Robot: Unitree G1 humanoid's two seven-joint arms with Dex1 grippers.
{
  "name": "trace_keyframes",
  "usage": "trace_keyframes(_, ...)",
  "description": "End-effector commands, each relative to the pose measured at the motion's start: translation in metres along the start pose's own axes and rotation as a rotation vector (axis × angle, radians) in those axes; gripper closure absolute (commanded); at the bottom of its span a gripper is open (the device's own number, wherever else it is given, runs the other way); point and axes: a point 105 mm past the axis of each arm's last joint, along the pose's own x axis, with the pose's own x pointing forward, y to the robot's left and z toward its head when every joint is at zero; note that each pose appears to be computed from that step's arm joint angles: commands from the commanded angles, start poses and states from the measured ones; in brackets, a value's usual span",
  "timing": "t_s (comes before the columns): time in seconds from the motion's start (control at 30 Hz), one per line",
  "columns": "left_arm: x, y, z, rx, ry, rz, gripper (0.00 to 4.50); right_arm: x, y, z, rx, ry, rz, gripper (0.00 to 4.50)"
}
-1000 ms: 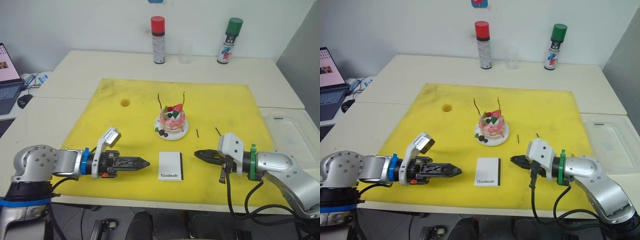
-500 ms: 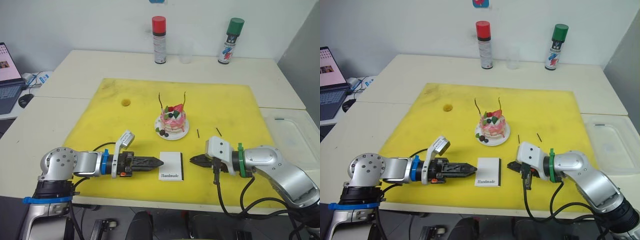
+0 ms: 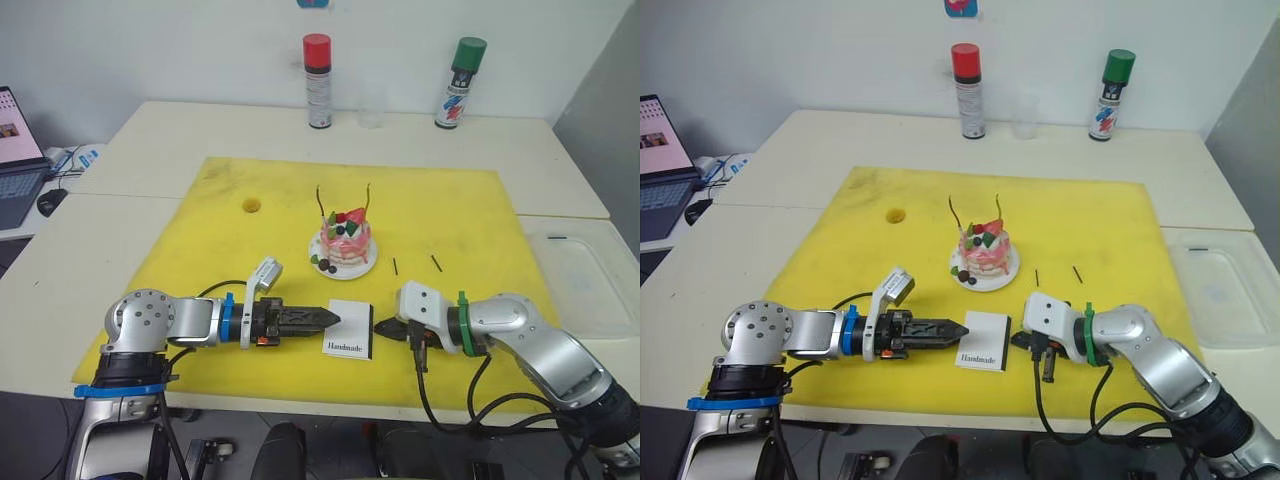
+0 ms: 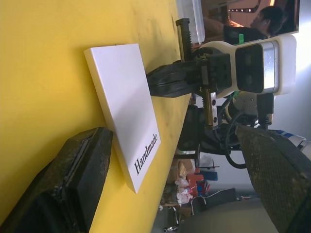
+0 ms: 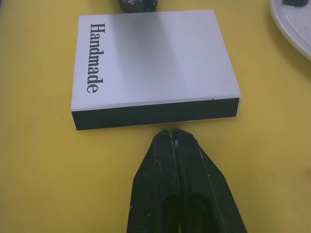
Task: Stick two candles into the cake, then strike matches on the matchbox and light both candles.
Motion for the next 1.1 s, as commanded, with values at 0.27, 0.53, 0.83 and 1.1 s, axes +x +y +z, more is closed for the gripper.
trace_keyframes(0.27, 0.011, 0.003, -0.006, -0.01, 0.021, -0.001, 0.0, 0.01, 0.008, 0.02, -0.031, -0.069, 0.046, 4.47)
trace_keyframes(0.53, 0.007, 0.001, -0.003, -0.004, -0.011, -0.002, 0.0, 0.003, 0.002, 0.008, -0.039, -0.014, 0.028, 4.47)
trace_keyframes(0.83, 0.004, -0.004, -0.003, -0.011, -0.025, -0.041, 0.0, -0.02, -0.013, -0.003, -0.108, 0.057, -0.018, 4.47)
trace_keyframes(1.1, 0.007, -0.003, -0.004, -0.017, -0.023, -0.031, 0.0, -0.011, -0.006, -0.005, -0.124, 0.064, 0.01, 4.47)
